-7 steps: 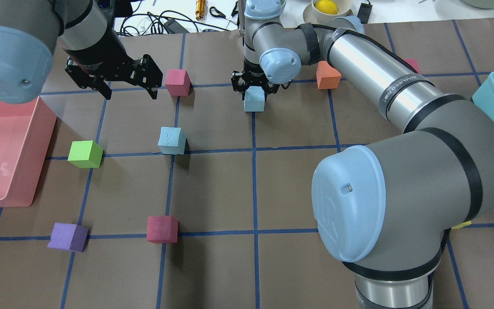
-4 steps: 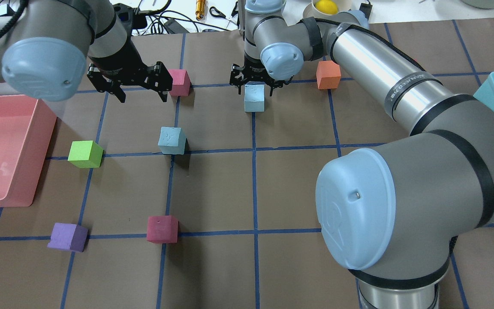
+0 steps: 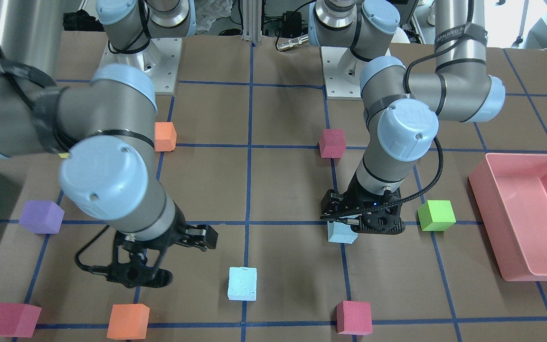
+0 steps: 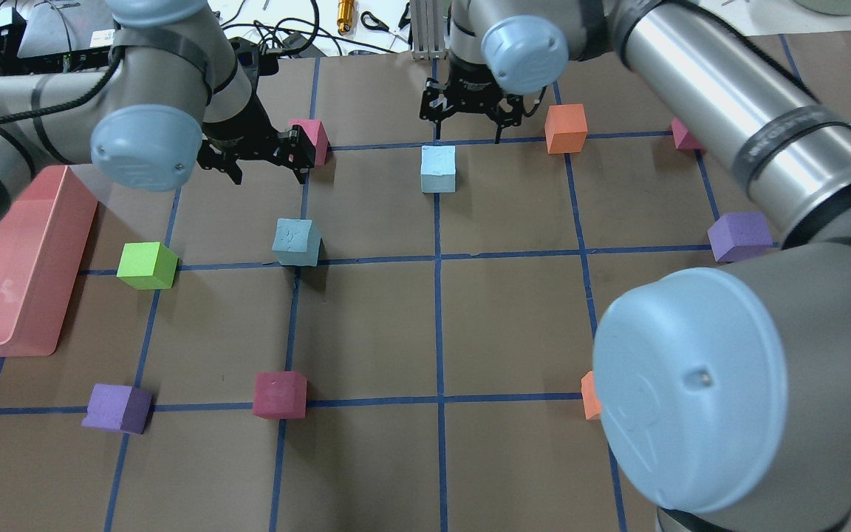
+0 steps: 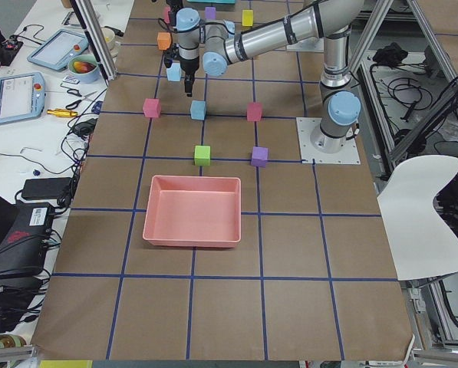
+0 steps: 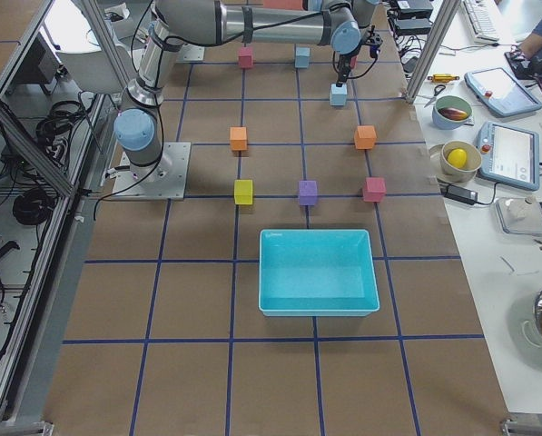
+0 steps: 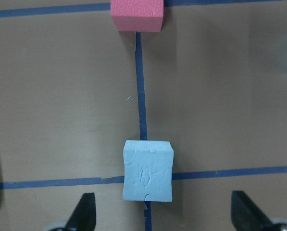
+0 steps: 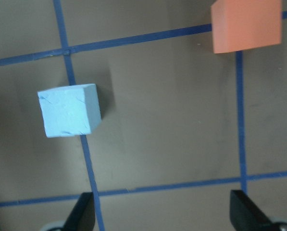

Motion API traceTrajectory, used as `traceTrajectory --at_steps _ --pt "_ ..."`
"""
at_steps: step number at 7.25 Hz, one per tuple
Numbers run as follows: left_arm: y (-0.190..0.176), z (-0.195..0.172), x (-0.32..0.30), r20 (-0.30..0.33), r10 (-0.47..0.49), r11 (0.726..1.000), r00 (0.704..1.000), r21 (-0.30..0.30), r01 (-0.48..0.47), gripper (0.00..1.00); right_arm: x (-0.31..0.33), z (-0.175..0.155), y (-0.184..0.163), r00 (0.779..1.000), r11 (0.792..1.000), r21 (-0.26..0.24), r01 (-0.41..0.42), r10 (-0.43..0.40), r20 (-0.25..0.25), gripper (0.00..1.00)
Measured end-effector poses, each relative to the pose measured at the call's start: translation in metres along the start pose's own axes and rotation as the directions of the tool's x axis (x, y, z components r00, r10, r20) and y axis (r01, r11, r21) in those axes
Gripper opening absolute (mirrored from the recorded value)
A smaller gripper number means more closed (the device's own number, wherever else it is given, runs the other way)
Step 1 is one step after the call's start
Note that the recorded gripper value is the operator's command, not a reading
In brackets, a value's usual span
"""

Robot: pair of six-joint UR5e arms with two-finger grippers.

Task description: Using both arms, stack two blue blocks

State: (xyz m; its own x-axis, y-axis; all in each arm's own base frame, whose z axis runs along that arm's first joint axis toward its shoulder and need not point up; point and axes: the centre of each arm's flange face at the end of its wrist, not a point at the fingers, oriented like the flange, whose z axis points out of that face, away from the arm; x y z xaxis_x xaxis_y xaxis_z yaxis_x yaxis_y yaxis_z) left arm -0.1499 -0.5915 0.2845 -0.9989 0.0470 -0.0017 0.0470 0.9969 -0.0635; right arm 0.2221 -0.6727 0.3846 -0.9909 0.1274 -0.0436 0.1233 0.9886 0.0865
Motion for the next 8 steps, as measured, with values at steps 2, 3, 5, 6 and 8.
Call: traceTrajectory --at_steps 2,3,5,6,8 --pt "0.002 0.041 -0.001 0.003 0.004 1.000 1.000 -0.010 -0.004 1.00 0.059 -0.031 0.046 0.998 0.999 -0.027 0.047 -0.048 -0.035 1.00" --pt "0.004 0.056 -0.001 0.003 0.001 1.000 1.000 -0.025 -0.001 1.00 0.077 -0.037 0.075 0.997 0.998 -0.031 0.062 -0.063 -0.039 1.00" --pt "0.017 0.080 0.000 0.002 -0.010 0.997 1.000 -0.071 0.011 0.79 0.098 -0.053 0.117 0.997 0.998 -0.030 0.056 -0.057 -0.044 1.00" --pt "0.025 0.089 0.000 0.002 -0.007 0.997 1.000 -0.078 0.007 0.49 0.103 -0.060 0.133 0.998 0.998 -0.042 0.048 -0.050 -0.048 1.00" --pt "0.026 0.093 0.000 0.004 0.001 0.999 1.000 -0.038 -0.001 0.00 0.104 -0.058 0.146 0.998 0.997 -0.060 0.047 -0.050 -0.046 1.00"
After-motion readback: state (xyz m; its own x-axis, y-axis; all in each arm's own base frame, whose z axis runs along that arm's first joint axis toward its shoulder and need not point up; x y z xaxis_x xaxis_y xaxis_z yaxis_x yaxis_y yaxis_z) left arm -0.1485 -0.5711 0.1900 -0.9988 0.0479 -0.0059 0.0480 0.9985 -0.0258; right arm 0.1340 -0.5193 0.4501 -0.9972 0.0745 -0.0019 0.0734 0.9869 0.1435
